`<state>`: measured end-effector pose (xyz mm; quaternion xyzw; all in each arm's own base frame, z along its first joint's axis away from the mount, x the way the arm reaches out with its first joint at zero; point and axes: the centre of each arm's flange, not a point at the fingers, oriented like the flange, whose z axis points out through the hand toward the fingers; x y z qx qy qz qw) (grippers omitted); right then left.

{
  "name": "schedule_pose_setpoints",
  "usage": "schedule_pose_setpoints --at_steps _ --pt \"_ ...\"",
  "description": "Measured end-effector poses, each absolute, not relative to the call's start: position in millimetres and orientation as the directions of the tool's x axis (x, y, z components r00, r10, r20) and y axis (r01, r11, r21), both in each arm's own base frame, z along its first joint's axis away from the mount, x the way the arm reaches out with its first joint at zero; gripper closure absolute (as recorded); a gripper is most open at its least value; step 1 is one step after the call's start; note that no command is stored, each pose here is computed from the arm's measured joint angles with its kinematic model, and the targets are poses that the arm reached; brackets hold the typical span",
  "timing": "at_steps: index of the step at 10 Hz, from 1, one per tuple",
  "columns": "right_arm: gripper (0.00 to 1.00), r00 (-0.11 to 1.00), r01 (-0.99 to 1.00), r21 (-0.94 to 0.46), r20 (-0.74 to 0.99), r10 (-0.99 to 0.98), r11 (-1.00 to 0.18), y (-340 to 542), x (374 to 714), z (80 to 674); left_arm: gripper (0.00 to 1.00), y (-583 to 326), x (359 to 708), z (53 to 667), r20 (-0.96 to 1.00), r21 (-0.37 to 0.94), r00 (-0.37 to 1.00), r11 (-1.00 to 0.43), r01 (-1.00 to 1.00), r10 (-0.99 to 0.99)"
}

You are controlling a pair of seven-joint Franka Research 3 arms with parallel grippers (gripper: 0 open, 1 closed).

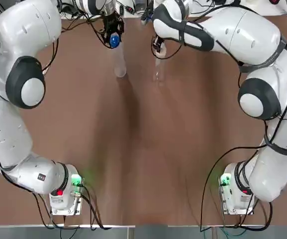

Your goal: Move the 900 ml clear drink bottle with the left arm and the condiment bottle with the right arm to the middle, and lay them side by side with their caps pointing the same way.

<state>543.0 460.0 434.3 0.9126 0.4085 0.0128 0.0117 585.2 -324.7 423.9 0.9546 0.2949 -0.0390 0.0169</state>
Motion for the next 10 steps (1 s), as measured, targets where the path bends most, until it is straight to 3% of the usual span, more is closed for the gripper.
schedule_pose_setpoints --at_steps 5,10 --pt "0.66 0.897 0.438 0.012 0.063 0.438 -0.899 466 544 436 0.33 -329 590 428 -0.113 0.027 0.438 -0.438 0.899 0.892" --pt "0.66 0.929 0.359 -0.017 0.099 0.356 -0.933 492 551 418 0.33 -324 603 409 -0.124 0.009 0.106 -0.106 0.994 0.987"
